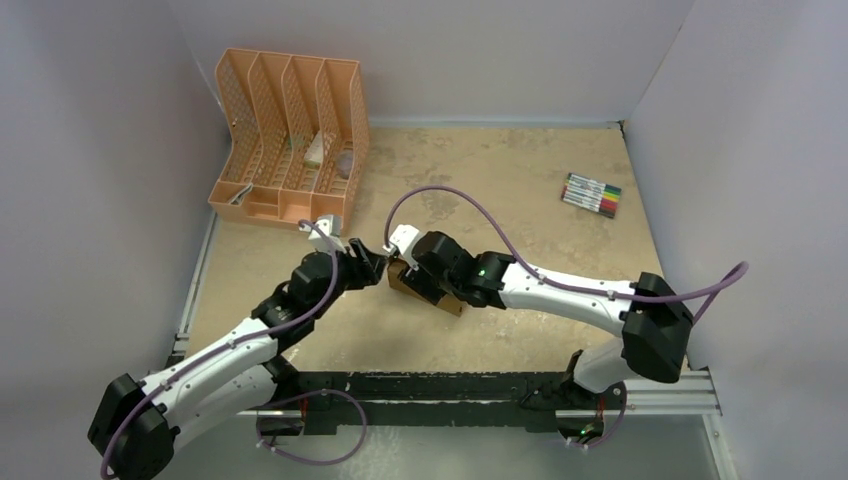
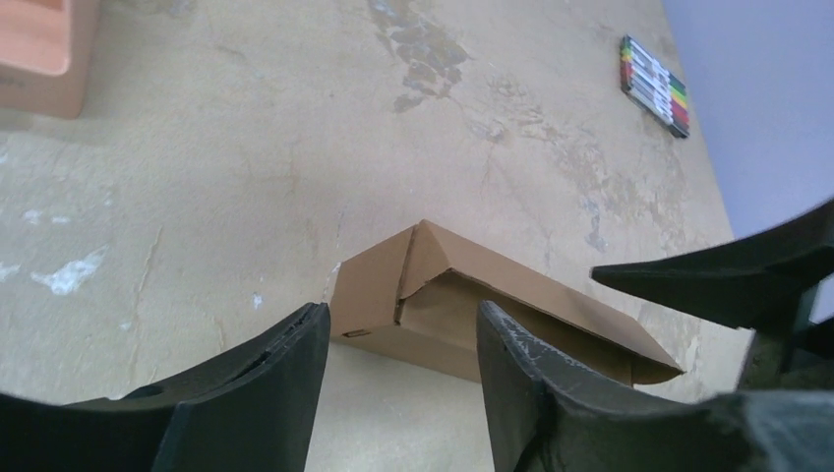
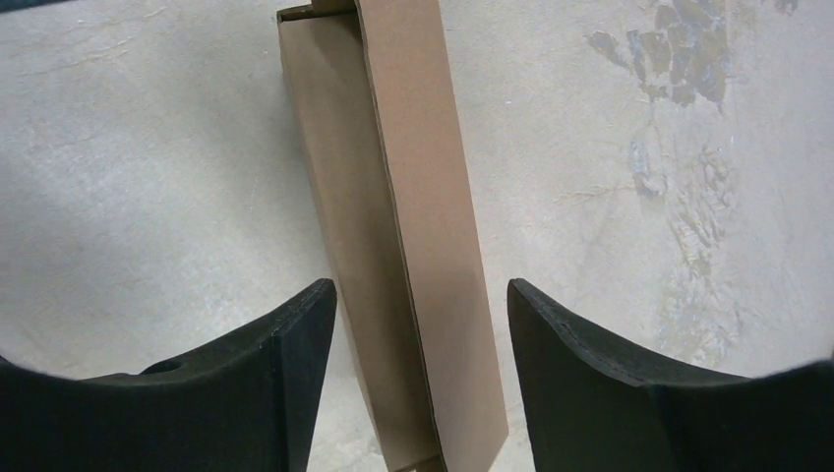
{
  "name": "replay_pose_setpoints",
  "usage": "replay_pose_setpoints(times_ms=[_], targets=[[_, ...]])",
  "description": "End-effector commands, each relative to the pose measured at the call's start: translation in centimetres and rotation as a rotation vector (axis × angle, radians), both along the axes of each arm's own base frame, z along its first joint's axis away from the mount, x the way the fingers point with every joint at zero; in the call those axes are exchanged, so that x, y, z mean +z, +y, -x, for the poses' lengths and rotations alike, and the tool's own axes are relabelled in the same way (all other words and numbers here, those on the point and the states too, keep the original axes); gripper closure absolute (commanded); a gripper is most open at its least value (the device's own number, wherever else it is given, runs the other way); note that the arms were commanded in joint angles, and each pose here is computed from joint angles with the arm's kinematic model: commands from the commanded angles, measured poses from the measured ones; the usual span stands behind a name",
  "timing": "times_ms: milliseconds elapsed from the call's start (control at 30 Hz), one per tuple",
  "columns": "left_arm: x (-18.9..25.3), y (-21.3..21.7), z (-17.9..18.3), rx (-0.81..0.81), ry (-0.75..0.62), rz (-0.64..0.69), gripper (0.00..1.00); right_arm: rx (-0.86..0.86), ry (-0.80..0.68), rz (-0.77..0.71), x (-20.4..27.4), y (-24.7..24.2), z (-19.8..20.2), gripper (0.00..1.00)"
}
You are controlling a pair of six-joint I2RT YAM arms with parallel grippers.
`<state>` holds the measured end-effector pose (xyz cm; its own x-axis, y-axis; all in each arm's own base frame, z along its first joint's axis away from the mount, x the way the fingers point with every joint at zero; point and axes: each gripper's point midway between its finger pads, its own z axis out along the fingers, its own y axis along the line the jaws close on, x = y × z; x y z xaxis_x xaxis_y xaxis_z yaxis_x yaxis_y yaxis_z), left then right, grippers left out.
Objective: Fold the paper box
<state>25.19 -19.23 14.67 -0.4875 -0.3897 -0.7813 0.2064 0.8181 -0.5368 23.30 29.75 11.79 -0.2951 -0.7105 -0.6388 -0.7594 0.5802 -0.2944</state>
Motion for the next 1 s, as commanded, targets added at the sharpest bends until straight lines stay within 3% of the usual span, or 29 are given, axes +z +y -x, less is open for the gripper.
replay_pose_setpoints(times_ms=[0, 333, 567, 767, 967], targets=[[1.6, 0.9, -0.5, 0.116, 0.045, 0.072, 0.41, -0.034, -0.027, -0.119, 4.5, 0.5, 0.1, 0.32], [3.1, -0.7, -2.6, 0.146, 0.151, 0.023, 0.37, -0.168, -0.084, -0.294, 9.1, -1.2, -0.7, 0.37], [2.1, -1.3, -3.0, 0.143, 0.235, -0.033, 0.39, -0.281, -0.071, -0.254, 7.2, -2.7, -1.6, 0.43], [0.0, -1.8, -2.3, 0.11, 0.288, -0.039, 0.49, -0.295, 0.005, -0.233, 3.8, -1.9, -1.2, 0.48], [-2.1, -2.8, -1.4, 0.061, 0.344, -0.023, 0.68, -0.284, 0.067, -0.246, 1.9, -1.5, -0.2, 0.51]])
